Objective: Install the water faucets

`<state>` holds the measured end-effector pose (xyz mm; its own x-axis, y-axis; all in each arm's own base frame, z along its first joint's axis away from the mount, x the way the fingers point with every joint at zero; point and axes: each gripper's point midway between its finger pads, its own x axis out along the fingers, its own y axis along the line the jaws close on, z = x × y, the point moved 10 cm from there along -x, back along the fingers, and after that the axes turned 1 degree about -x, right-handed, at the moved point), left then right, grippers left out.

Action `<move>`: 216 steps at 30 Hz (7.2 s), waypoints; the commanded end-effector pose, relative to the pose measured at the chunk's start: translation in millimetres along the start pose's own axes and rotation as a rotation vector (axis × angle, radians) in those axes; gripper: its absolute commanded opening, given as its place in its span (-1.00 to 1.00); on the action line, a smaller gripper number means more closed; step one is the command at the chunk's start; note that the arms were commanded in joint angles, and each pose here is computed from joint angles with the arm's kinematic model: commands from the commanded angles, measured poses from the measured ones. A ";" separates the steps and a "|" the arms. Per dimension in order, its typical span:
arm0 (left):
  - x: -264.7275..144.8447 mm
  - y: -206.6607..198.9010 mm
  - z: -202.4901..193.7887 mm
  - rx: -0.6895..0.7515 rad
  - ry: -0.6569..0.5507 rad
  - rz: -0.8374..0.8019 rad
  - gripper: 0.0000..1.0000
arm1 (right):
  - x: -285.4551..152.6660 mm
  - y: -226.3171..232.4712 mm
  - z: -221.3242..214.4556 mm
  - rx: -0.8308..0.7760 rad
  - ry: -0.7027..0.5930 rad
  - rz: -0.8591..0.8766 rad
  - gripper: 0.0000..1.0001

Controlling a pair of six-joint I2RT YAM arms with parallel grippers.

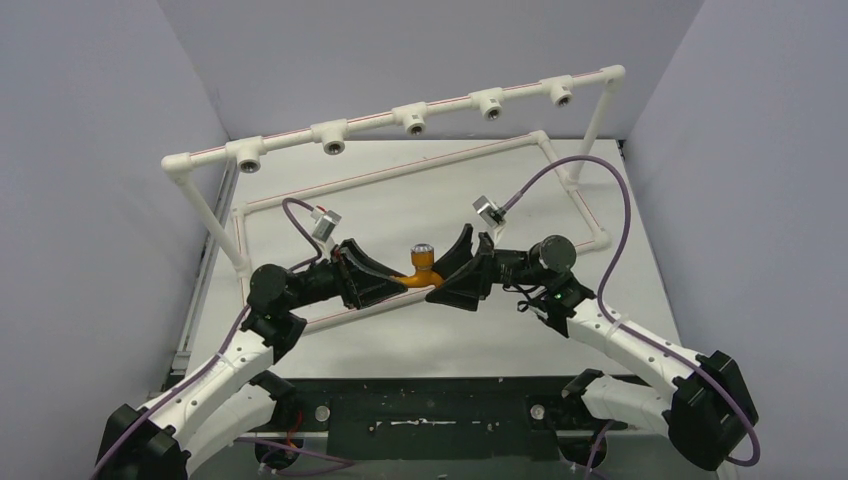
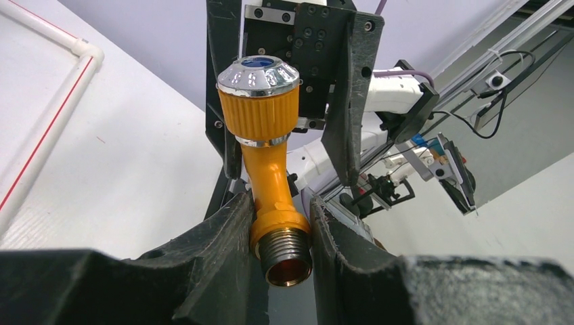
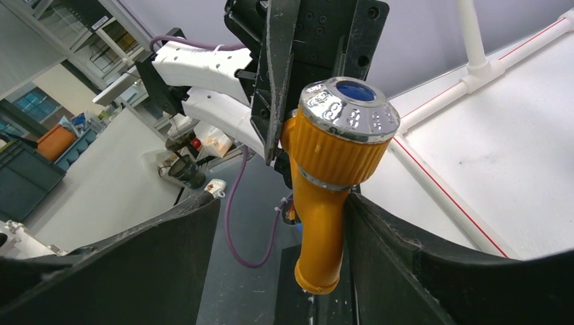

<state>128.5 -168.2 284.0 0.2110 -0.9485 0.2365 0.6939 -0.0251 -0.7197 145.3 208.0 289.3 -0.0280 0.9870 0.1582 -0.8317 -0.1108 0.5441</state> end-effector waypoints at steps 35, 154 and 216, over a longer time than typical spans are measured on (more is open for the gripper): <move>10.1 -14.7 21.9 0.117 -0.002 -0.039 0.11 | 6.7 16.3 25.7 -0.156 -0.055 0.010 -1.00; -32.3 155.9 101.4 0.322 0.034 1.534 0.90 | 18.3 11.1 88.6 -0.990 -0.385 -1.142 -1.00; -27.9 154.0 96.2 0.344 0.065 1.529 0.90 | 21.3 6.1 88.7 -0.984 -0.348 -1.190 -1.00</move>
<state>334.4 -109.2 368.4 0.9999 -0.0164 0.0049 0.0171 0.9489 -0.3152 192.5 224.5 344.4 0.8887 0.3976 0.2283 -0.3273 0.8989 -0.2914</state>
